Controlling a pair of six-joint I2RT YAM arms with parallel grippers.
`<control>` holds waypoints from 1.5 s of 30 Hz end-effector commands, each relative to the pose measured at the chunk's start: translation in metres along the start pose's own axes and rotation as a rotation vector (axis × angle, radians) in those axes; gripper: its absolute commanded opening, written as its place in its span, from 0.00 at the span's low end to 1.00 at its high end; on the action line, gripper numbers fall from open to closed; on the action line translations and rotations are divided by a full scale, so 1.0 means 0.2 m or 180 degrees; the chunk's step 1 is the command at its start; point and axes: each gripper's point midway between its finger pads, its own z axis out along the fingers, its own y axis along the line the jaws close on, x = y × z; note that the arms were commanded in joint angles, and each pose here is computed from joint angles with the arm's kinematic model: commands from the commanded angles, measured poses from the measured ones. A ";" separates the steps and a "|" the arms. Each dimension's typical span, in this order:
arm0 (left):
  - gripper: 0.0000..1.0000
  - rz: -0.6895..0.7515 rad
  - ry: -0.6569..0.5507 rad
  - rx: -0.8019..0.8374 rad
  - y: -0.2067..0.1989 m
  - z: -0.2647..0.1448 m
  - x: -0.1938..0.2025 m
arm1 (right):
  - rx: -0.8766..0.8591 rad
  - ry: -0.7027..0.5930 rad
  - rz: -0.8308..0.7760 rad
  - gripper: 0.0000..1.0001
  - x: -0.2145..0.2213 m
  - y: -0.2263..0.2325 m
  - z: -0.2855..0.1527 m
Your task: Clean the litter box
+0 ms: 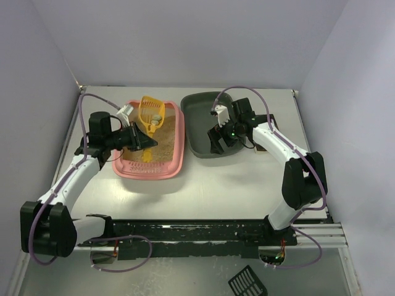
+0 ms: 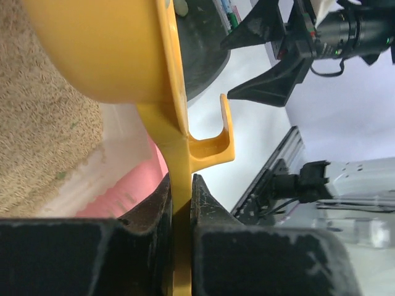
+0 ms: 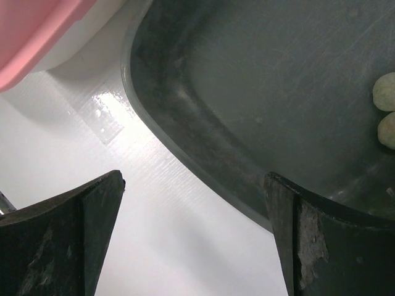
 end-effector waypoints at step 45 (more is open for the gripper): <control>0.07 0.0780 -0.0272 -0.0119 -0.04 -0.01 0.02 | 0.0109 -0.0149 -0.0070 0.97 -0.05 -0.01 -0.07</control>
